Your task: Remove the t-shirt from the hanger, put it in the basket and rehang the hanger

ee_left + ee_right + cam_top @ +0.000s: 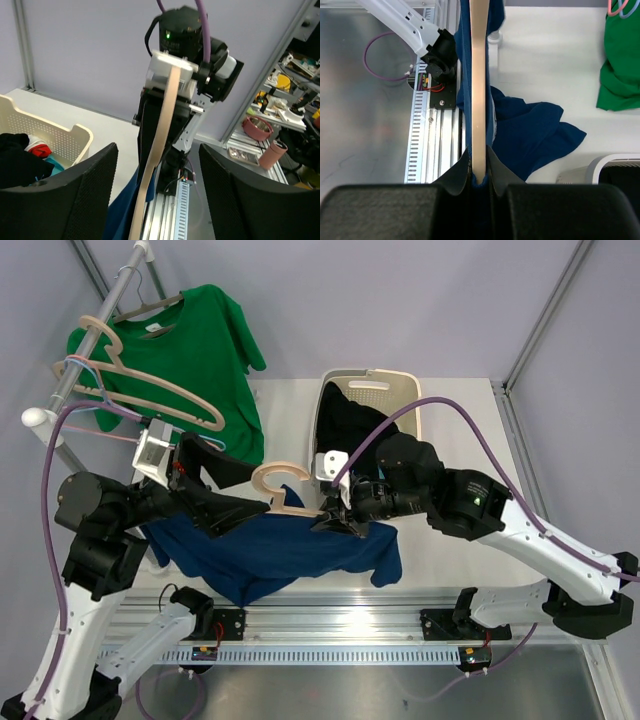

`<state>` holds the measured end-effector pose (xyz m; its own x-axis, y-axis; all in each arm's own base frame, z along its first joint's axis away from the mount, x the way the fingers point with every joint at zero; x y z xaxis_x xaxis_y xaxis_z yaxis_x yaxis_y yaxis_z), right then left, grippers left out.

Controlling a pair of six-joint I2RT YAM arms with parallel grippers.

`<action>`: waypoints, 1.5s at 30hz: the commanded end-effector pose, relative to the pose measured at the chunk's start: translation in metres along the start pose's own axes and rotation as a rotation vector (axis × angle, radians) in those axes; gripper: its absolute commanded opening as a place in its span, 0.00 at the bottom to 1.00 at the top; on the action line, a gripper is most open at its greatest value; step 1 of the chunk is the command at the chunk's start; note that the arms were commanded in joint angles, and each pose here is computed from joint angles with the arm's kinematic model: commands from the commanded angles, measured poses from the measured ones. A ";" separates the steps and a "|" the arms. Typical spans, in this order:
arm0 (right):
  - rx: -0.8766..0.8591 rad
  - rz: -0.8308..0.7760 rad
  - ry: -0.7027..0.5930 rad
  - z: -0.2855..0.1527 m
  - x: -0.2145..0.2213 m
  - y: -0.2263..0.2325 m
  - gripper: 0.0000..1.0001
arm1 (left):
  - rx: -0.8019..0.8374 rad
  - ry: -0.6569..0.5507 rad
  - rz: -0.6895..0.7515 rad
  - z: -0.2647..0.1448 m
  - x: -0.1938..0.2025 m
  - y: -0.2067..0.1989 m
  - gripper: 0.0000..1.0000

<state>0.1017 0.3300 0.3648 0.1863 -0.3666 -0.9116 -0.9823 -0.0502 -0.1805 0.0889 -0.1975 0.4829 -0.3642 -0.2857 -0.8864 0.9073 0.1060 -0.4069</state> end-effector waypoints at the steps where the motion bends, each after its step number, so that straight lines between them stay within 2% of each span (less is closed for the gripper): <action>1: 0.030 -0.044 -0.123 -0.018 -0.034 -0.002 0.00 | 0.096 0.080 0.024 0.000 0.018 -0.004 0.70; 5: 0.016 -0.020 -0.124 -0.020 -0.041 -0.001 0.00 | 0.087 0.111 0.028 0.004 0.029 0.013 0.73; 10: 0.008 -0.008 -0.104 -0.019 -0.037 0.000 0.00 | 0.012 0.102 0.016 0.014 0.030 0.042 0.67; 11: 0.005 -0.003 -0.101 -0.017 -0.036 0.000 0.00 | 0.003 0.103 0.012 0.016 0.030 0.046 0.61; 12: 0.007 -0.002 -0.103 -0.016 -0.036 -0.001 0.00 | 0.008 0.111 0.008 0.018 0.031 0.047 0.46; 16: 0.019 0.016 -0.104 -0.011 -0.037 -0.007 0.00 | 0.026 0.145 -0.020 0.026 0.037 0.054 0.31; 17: 0.019 0.027 -0.101 -0.011 -0.037 -0.008 0.00 | 0.025 0.151 -0.029 0.028 0.039 0.056 0.23; 18: 0.015 0.042 -0.086 -0.008 -0.035 -0.010 0.00 | 0.031 0.155 -0.028 0.029 0.039 0.056 0.05; 19: 0.014 0.041 -0.087 -0.007 -0.036 -0.011 0.00 | 0.029 0.153 -0.030 0.030 0.039 0.056 0.00; 23: 0.024 0.065 -0.056 -0.003 -0.029 -0.018 0.00 | 0.041 0.147 -0.045 0.031 0.035 0.050 0.00; 24: 0.009 0.068 -0.061 -0.003 -0.028 -0.016 0.00 | 0.061 0.157 -0.055 0.032 0.034 0.045 0.07; 25: 0.010 0.074 -0.064 -0.005 -0.027 -0.019 0.00 | 0.072 0.165 -0.062 0.032 0.034 0.043 0.24; 26: 0.013 0.077 -0.073 -0.006 -0.028 -0.020 0.00 | 0.079 0.169 -0.064 0.032 0.034 0.042 0.48; 27: 0.009 0.077 -0.081 -0.008 -0.030 -0.019 0.00 | 0.082 0.169 -0.063 0.032 0.034 0.040 0.49; 32: -0.001 0.079 -0.089 -0.013 -0.031 -0.018 0.00 | 0.084 0.177 -0.068 0.034 0.036 0.043 0.45; 33: 0.008 0.078 -0.092 -0.014 -0.033 -0.020 0.00 | 0.088 0.183 -0.067 0.034 0.038 0.044 0.40; 34: 0.009 0.078 -0.093 -0.014 -0.033 -0.019 0.00 | 0.084 0.182 -0.071 0.035 0.038 0.045 0.32; 35: 0.011 0.079 -0.092 -0.015 -0.033 -0.020 0.00 | 0.080 0.180 -0.071 0.035 0.038 0.046 0.04; 36: 0.002 0.080 -0.092 -0.014 -0.033 -0.018 0.00 | 0.060 0.170 -0.075 0.036 0.037 0.049 0.00; 41: 0.020 0.098 -0.069 -0.012 -0.024 -0.023 0.02 | 0.018 0.120 -0.048 0.035 0.027 0.050 0.00; 42: 0.031 0.103 -0.068 -0.012 -0.022 -0.024 0.26 | -0.003 0.100 -0.048 0.035 0.022 0.051 0.00; 44: 0.113 0.110 -0.095 -0.020 -0.027 -0.034 0.58 | -0.011 0.074 -0.038 0.035 0.013 0.047 0.00; 45: 0.141 0.116 -0.094 -0.024 -0.024 -0.036 0.90 | -0.021 0.059 -0.039 0.035 0.009 0.046 0.00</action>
<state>0.1234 0.3270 0.3658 0.0268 -0.3919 -0.9196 -0.9982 0.0384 -0.0455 0.1344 -0.2364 0.4310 -0.4782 -0.1424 -0.8666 0.8672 0.0791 -0.4916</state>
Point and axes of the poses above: each gripper's point midway between its finger pads, its own z axis out along the fingers, its own y axis along the line the jaws close on, x = y × z, the point moved 1 cm from there along -z, back along the fingers, and after that the axes turned 9 degrees about -z, right-handed, at the moved point
